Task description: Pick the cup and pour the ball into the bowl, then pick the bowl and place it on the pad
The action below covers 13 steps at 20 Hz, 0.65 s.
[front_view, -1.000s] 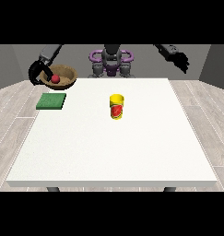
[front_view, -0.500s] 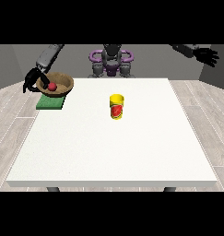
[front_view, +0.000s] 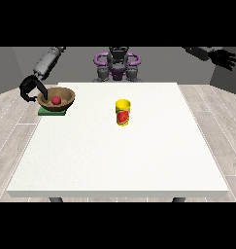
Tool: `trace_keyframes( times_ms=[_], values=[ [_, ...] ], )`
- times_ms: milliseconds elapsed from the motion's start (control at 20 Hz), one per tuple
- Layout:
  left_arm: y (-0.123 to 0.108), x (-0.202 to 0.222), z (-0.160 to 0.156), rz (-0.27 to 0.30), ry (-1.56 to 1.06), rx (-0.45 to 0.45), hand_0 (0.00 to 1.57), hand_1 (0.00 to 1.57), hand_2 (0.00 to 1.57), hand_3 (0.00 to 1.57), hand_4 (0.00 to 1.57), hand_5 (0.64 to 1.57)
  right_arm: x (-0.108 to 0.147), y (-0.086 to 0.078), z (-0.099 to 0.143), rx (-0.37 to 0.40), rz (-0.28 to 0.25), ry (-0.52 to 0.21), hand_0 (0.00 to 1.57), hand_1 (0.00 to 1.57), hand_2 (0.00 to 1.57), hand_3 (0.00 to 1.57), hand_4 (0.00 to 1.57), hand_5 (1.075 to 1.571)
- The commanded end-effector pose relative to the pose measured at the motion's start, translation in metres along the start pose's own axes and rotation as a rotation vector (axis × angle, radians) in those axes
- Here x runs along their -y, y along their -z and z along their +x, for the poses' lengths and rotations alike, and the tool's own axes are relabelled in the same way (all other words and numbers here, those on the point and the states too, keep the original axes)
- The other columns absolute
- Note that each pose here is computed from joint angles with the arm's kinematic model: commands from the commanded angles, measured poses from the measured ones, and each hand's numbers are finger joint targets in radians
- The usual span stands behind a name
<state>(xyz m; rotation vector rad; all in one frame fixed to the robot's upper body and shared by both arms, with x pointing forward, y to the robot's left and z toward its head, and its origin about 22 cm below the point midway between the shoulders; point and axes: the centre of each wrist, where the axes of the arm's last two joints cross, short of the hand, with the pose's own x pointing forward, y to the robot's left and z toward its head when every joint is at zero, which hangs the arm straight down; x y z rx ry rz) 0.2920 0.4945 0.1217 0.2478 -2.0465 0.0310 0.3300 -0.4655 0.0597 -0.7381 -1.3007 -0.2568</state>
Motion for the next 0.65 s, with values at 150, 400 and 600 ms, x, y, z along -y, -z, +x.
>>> trace_keyframes(
  times_ms=[150,400,600],
  values=[
    [-0.003,-0.006,0.004,-0.03,0.012,-0.033,0.0,0.0,0.0,0.0,1.18,1.55,0.006,0.008,0.009,-0.052,0.048,0.003,0.0,0.0,0.18,0.12,0.0,1.392],
    [0.007,0.102,-0.018,-0.162,-0.047,-0.134,0.0,0.0,0.0,0.0,0.9,1.559,0.001,0.014,0.027,-0.11,0.083,-0.077,0.0,0.0,0.0,0.0,0.0,1.354],
    [-0.02,0.094,-0.049,-0.122,-0.021,-0.342,0.0,0.0,0.0,0.0,0.9,1.559,-0.061,0.002,0.052,-0.034,0.266,0.001,0.0,0.0,0.0,0.0,0.48,1.434]
  ],
)
